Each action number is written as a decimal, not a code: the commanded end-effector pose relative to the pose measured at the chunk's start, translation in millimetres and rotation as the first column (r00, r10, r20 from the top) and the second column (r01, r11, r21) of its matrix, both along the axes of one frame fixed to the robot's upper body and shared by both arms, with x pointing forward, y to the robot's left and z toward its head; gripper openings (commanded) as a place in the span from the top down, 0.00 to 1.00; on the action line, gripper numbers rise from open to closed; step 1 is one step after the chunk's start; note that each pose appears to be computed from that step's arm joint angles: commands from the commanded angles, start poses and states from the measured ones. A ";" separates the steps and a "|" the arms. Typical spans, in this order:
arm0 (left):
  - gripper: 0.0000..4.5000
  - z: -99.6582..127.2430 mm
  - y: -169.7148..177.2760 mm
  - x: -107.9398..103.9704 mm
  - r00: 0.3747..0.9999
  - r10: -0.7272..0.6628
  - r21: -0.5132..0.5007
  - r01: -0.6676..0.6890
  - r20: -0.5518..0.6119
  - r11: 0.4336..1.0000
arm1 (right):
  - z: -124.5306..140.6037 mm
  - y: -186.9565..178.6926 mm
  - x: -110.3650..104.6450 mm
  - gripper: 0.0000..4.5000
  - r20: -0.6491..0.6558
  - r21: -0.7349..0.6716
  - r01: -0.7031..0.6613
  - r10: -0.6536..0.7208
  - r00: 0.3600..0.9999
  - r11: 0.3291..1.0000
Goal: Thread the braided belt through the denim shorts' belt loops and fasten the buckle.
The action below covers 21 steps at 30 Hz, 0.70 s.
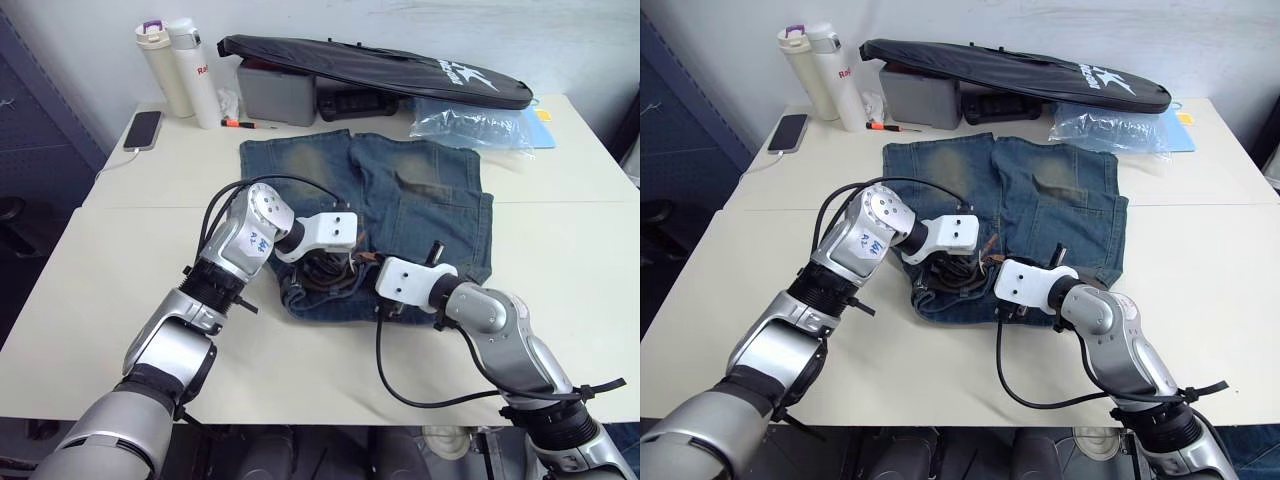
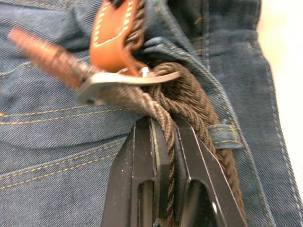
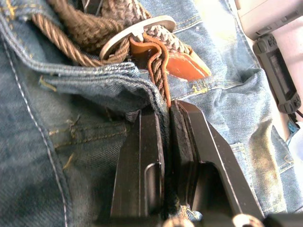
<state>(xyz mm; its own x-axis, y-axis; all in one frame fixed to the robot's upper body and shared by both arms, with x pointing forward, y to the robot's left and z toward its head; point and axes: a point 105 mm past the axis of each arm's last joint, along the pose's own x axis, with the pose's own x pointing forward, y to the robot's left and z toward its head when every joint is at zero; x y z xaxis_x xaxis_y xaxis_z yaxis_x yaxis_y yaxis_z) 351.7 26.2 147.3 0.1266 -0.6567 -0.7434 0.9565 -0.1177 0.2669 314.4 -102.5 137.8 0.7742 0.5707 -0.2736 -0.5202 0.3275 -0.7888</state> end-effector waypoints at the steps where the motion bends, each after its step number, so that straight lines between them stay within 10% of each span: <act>1: 1.00 18.9 -34.6 -15.5 0.987 -0.147 -0.078 0.152 0.071 0.985 | 10.6 19.1 -6.7 0.99 0.031 0.038 -0.081 0.080 0.996 0.996; 21: 1.00 39.4 -41.6 24.6 0.945 -0.106 -0.023 0.120 0.310 0.993 | 5.9 26.5 -13.3 0.99 0.009 0.030 -0.126 0.126 0.992 0.992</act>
